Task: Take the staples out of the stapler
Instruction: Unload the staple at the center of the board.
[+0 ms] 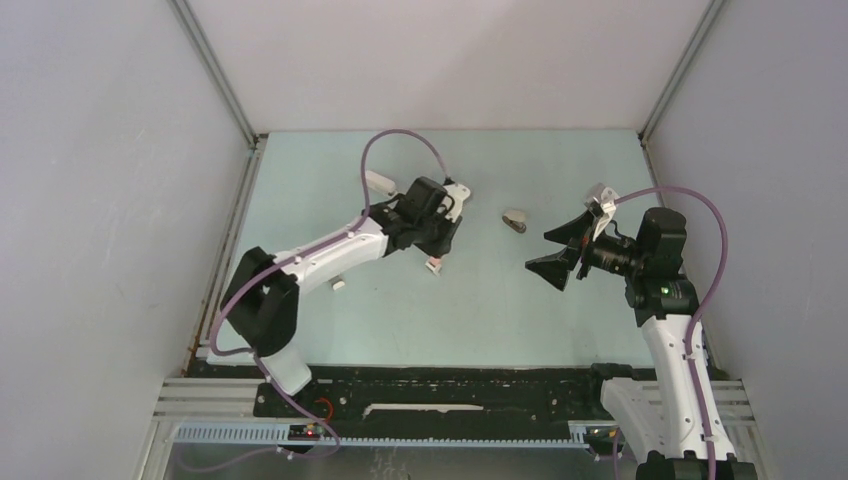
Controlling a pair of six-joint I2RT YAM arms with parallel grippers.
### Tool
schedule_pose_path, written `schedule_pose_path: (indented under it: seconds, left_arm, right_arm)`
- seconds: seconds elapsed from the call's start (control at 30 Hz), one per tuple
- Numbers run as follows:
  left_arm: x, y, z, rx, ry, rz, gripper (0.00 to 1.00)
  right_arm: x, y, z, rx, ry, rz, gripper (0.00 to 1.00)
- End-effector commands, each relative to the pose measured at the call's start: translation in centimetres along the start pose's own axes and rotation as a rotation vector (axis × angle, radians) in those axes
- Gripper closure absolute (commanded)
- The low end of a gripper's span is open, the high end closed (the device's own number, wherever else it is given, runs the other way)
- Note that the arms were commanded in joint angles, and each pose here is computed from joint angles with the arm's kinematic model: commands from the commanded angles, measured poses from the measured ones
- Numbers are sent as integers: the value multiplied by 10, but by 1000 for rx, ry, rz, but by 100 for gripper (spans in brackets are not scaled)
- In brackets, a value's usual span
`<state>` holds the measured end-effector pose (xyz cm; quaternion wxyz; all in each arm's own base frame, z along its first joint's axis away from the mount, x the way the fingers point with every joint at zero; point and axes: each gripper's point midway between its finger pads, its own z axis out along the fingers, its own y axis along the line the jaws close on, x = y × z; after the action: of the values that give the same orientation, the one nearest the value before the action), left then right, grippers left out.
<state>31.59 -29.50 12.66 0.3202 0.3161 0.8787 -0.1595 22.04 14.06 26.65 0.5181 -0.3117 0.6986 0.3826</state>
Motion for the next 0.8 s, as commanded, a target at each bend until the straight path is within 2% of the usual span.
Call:
schedule_pose_path:
  seconds: [0.0, 0.27, 0.5, 0.77]
  left_arm:
    - [-23, -21, 8, 55, -103, 83, 100]
    - [-22, -42, -1, 124, -210, 184, 100]
    - [12, -48, -32, 164, -106, 113, 100]
    - [46, -23, -70, -3, 74, -27, 100]
  right_arm:
    - [-1, 4, 0, -20, -5, -16, 0]
    - [0, 3, 1, -22, 1, -11, 0]
    - [2, 2, 1, -20, 6, -5, 0]
    - [3, 1, 3, -28, 10, 3, 0]
